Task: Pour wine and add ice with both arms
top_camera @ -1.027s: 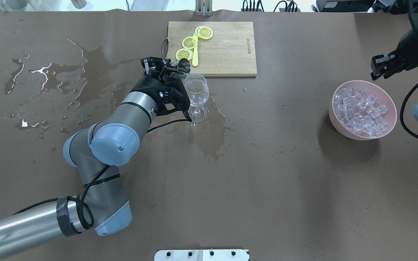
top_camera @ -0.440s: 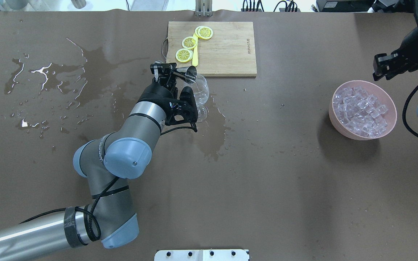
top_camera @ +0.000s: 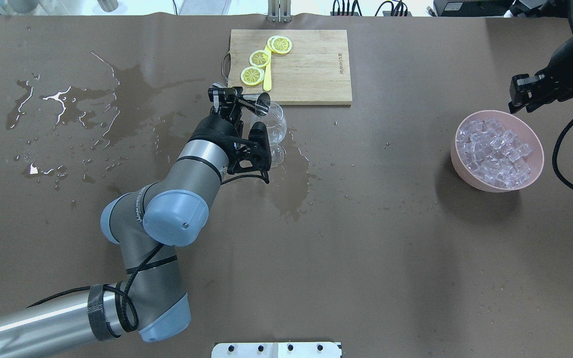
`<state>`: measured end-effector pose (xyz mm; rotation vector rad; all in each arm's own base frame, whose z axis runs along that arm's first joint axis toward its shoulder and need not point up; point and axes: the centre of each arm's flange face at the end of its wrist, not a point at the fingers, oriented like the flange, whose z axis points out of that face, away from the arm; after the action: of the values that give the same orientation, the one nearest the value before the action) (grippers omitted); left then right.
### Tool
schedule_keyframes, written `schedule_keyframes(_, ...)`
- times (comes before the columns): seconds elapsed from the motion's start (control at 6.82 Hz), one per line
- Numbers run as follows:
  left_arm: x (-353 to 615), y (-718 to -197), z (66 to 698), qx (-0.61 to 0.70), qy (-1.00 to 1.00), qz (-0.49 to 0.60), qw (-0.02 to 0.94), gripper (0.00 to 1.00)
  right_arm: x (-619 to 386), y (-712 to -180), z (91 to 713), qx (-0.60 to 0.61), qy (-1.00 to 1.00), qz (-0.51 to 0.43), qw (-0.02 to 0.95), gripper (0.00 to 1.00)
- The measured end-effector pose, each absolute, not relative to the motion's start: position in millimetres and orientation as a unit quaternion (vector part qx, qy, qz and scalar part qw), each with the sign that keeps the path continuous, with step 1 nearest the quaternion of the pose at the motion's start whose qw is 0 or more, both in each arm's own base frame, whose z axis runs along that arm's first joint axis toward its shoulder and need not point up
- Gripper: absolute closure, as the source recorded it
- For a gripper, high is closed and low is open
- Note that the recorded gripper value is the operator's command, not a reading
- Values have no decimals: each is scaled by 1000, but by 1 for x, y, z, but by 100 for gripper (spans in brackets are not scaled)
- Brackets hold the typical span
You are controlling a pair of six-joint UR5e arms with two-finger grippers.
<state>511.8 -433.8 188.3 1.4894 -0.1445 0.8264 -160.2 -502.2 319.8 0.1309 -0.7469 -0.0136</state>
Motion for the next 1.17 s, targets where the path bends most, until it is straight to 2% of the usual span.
schedule_keyframes(1.17, 501, -463, 188, 642, -120, 384, 653, 100, -180, -536, 306, 54, -363, 2, 930, 75)
